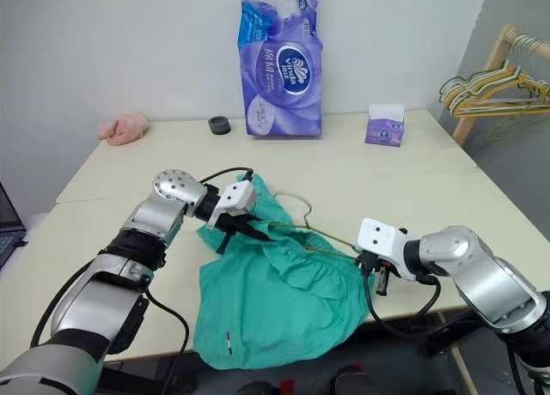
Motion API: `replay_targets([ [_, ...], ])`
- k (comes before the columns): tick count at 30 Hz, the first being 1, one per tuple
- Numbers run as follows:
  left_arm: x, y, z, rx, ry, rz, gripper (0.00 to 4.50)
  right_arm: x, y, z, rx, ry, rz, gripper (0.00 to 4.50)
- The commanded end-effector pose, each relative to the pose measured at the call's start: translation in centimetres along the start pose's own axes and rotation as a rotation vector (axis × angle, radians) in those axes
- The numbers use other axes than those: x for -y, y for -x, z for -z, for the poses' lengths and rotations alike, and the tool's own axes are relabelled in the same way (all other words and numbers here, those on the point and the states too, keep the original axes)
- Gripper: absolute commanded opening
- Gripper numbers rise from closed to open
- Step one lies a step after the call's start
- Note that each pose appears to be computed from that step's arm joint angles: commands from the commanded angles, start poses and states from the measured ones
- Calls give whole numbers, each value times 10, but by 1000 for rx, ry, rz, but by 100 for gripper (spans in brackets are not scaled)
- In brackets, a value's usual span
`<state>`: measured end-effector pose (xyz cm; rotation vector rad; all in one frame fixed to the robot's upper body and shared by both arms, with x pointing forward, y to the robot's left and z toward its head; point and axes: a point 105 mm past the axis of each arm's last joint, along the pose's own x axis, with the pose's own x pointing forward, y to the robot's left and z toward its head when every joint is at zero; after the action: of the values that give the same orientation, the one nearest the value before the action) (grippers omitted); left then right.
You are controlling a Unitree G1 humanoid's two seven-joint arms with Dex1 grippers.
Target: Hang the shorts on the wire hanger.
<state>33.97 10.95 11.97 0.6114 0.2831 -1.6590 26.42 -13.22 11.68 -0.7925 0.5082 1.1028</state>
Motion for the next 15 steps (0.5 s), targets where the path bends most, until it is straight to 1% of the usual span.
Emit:
replay_targets([
  [1,-2,0,-12,13,-60,2,1,4,5,-11,22,146,45,0],
  [4,-2,1,-12,8,-60,-2,0,13,11,0,-11,169,83,74],
  [6,-4,3,-11,6,-62,-22,0,16,24,16,-63,150,92,143],
  [9,-6,5,-11,9,-64,-46,0,15,48,47,-150,70,119,239],
  [11,-6,6,-11,10,-65,-51,0,12,58,59,-161,18,150,307],
  [12,-6,7,-11,13,-65,-58,0,11,61,63,-138,-47,179,344],
  [14,-8,9,-12,17,-63,-73,0,4,60,64,20,-299,267,412],
  [15,-9,11,-13,20,-60,-82,0,-4,56,64,84,-413,273,446],
])
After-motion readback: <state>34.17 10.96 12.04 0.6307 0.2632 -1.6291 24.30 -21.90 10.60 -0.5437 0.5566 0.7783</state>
